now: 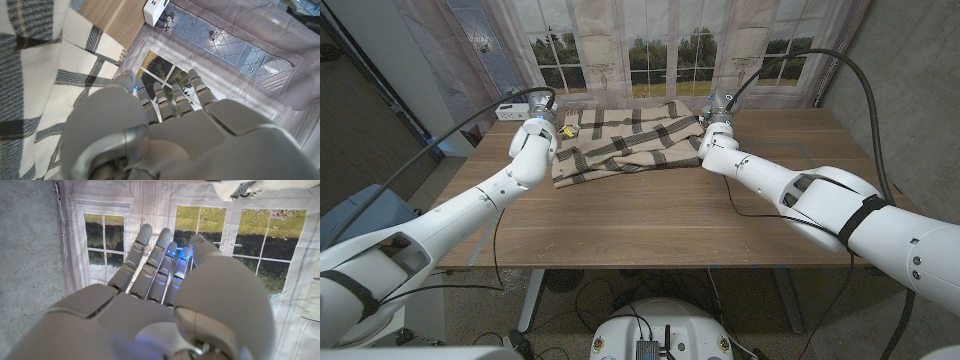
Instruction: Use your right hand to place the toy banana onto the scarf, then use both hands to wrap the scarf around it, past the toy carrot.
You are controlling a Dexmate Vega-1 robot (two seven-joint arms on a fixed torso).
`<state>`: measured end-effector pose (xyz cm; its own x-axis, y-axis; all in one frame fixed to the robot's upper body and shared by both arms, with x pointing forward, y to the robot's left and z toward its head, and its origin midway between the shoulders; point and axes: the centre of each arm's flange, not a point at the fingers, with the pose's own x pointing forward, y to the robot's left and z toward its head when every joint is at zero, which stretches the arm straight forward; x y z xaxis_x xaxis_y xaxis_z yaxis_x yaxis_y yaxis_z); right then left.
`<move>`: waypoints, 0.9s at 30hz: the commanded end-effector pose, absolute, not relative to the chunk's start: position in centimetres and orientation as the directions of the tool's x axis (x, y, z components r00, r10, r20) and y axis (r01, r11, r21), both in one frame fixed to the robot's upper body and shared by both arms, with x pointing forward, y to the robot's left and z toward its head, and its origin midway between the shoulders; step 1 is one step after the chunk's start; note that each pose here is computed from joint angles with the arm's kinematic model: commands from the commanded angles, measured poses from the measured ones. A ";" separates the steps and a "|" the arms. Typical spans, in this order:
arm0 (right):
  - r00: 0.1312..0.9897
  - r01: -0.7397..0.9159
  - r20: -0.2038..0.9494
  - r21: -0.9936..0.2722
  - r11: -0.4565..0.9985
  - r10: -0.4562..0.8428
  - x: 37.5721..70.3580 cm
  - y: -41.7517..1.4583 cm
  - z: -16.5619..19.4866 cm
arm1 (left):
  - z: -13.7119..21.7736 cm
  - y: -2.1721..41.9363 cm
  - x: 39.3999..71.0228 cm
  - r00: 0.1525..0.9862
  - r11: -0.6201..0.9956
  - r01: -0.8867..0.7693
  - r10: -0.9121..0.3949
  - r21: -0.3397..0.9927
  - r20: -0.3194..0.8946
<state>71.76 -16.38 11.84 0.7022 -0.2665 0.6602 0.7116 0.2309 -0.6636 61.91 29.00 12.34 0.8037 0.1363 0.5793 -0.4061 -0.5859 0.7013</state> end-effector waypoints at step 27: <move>0.863 0.500 0.480 -0.855 0.133 -0.157 66.2 -16.8 6.7 | 9.3 30.2 58.4 0.873 -0.111 -0.462 0.120 0.880 0.473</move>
<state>67.98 -17.08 8.63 0.8058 -0.1973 0.5584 0.5893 0.1740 -0.7889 58.38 29.72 11.11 0.7720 0.1782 0.6102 -0.5316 -0.3454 0.7734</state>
